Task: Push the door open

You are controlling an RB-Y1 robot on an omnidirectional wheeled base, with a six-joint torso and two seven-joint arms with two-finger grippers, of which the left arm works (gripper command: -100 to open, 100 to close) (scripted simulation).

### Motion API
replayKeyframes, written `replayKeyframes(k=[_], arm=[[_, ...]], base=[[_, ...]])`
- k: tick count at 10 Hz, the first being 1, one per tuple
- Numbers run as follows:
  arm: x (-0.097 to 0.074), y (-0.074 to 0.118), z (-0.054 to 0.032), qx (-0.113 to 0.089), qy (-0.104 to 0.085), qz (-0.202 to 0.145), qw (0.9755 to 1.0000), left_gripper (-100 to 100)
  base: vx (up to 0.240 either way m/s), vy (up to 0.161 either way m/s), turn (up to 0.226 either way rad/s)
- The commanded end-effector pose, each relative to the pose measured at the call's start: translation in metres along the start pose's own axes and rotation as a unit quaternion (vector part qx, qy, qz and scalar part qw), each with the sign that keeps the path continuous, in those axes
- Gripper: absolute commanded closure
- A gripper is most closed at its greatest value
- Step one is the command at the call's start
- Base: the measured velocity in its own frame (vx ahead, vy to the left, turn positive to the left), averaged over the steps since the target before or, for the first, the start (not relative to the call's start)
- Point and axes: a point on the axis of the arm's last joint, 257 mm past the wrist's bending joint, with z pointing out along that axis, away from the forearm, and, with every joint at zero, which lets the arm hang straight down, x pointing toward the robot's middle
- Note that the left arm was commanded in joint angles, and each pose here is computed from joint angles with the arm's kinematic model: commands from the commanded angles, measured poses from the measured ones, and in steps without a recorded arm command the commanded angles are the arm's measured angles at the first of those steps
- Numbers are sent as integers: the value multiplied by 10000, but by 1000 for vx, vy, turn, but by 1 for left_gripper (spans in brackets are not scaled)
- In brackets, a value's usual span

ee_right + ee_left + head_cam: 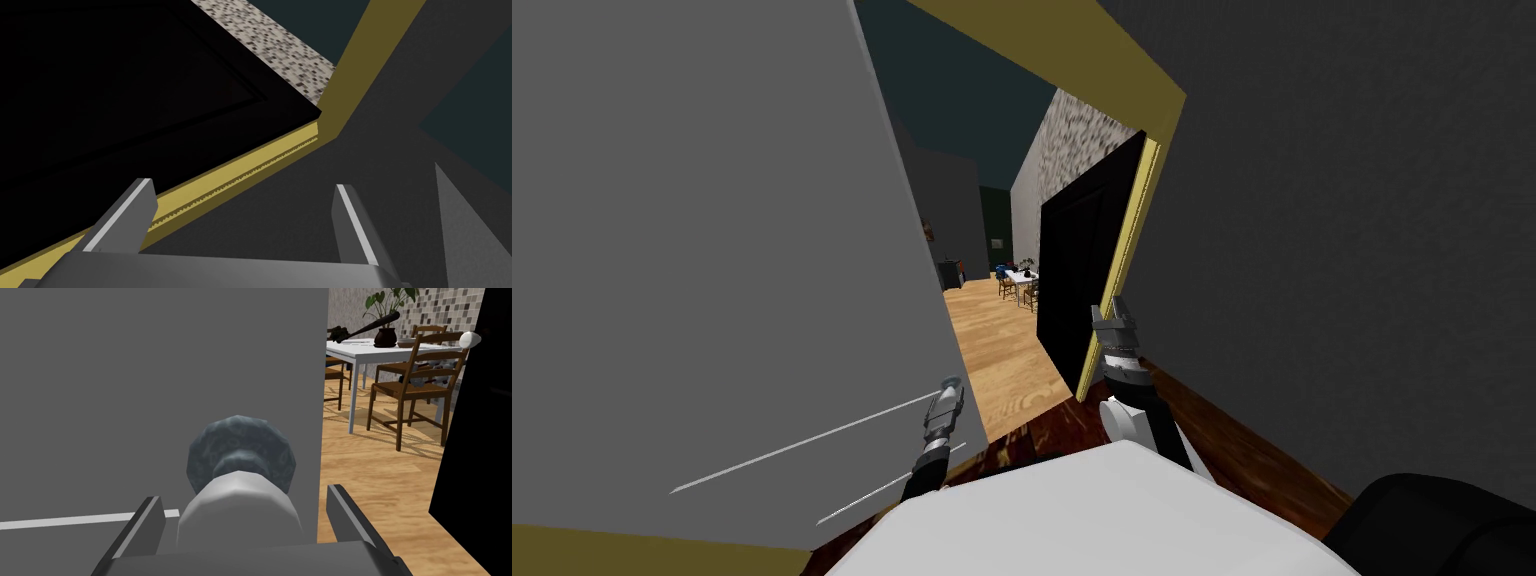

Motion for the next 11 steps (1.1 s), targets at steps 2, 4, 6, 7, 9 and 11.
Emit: replayKeyframes(k=[2, 4, 6, 7, 9, 11], arm=[[0, 0, 0, 0, 0, 0, 10000, 100], [0, 0, 0, 0, 0, 0, 10000, 100], [0, 0, 0, 0, 0, 0, 10000, 100], [0, 0, 0, 0, 0, 0, 10000, 100], [16, -114, 43, 154, 16, 12, 9999, 100], [20, -211, 62, 296, 22, 17, 9996, 100]], base=[[35, 13, 0], [-19, -6, -9], [0, 0, 0], [0, 0, 0], [159, -9, 47], [200, -6, 48]])
